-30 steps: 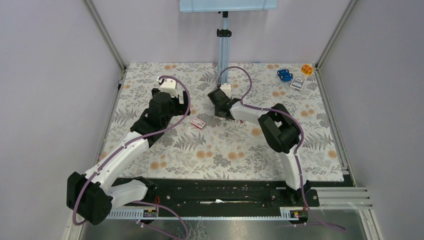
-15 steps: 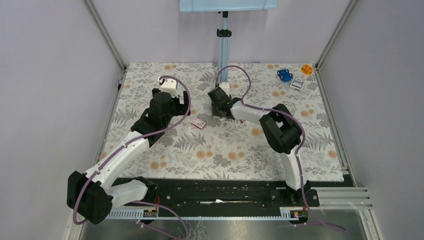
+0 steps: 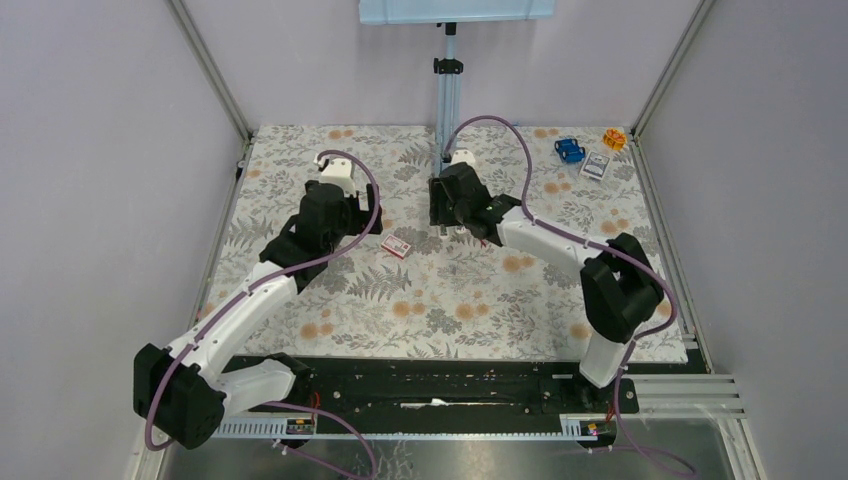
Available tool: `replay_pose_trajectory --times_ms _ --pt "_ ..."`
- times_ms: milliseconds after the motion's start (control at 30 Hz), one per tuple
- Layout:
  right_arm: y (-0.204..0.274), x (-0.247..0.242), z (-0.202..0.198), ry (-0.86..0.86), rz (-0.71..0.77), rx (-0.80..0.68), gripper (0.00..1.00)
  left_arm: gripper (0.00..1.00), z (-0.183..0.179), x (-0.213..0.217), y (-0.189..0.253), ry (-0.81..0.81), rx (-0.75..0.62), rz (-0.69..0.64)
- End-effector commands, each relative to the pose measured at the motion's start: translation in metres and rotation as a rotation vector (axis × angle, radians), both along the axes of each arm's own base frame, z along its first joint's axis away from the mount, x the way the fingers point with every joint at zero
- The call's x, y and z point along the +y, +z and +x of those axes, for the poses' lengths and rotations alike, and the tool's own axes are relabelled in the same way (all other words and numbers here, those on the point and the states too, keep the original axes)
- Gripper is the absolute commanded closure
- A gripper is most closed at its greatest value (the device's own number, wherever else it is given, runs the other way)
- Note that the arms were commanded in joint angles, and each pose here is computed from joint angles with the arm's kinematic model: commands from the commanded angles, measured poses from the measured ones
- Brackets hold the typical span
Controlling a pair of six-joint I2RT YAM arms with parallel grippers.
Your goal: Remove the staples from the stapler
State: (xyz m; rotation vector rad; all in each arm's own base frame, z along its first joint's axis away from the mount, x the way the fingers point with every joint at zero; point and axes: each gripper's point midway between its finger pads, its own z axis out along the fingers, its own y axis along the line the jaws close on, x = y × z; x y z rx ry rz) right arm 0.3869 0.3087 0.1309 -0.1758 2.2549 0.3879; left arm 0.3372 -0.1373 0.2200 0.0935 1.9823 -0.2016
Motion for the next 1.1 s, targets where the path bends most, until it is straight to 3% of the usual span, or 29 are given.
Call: replay_pose_trajectory --times_ms 0,500,867,1067 --pt "0.006 -0.018 -0.018 0.009 -0.052 -0.012 0.40 0.01 -0.006 -0.008 0.014 -0.007 0.002 -0.103" --pt "0.004 -0.056 -0.049 -0.049 -0.134 0.074 0.35 0.01 -0.027 -0.016 -0.039 0.027 0.222 -0.184" --pt "-0.003 -0.098 -0.099 -0.081 -0.118 0.096 0.29 0.01 0.007 -0.040 -0.072 0.100 0.348 -0.244" --pt "-0.015 -0.115 -0.097 -0.109 -0.137 0.118 0.23 0.01 0.030 -0.051 -0.069 0.049 0.340 -0.198"
